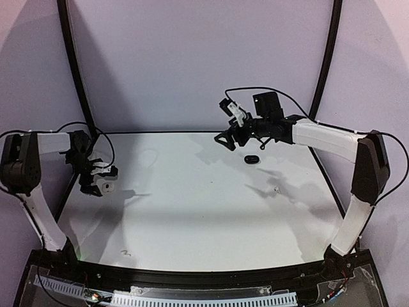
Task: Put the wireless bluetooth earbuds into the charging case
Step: Pick up the charging case from the center of the board.
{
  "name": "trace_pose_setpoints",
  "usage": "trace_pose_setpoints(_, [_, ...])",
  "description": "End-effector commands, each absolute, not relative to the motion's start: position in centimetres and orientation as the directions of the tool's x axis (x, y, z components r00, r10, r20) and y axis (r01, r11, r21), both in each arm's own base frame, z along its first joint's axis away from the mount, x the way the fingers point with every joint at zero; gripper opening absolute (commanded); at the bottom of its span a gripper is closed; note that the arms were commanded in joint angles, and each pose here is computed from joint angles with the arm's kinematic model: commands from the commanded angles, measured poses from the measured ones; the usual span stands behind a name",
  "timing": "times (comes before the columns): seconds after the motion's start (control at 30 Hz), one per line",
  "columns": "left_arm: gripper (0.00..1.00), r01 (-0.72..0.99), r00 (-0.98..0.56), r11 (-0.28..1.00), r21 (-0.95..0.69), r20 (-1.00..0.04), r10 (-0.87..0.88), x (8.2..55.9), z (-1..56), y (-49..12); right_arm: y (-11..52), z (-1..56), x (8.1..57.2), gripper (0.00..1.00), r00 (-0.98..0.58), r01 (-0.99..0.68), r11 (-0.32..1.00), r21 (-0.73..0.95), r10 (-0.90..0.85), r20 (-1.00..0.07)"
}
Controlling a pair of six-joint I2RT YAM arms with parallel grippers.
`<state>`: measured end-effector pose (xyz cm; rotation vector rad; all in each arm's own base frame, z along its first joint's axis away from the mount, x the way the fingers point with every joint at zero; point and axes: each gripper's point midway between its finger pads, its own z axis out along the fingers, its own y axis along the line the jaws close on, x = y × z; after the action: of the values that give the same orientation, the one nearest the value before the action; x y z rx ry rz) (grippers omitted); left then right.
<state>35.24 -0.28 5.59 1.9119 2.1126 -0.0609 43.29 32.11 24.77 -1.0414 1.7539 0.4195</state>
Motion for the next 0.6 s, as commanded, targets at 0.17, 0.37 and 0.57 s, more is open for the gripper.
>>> trace_pose_setpoints(0.17, [0.86,0.985,0.030,0.015,0.171,-0.255,0.966,37.1,3.0,-1.2,35.2,22.8,41.8,0.99,-0.075,-0.843,0.484,-0.235,-0.539,-0.839])
trace_pose_setpoints(0.37, [0.69,0.989,0.004,0.039,0.142,-0.287,0.958,36.7,2.5,-2.0,35.9,22.9,42.1,0.99,-0.063,-0.846,0.470,-0.251,-0.556,-0.829])
trace_pose_setpoints(0.57, [0.54,0.991,0.015,0.023,0.129,-0.290,0.957,36.5,2.1,-2.5,36.2,23.1,42.2,0.99,-0.058,-0.841,0.473,-0.261,-0.560,-0.827])
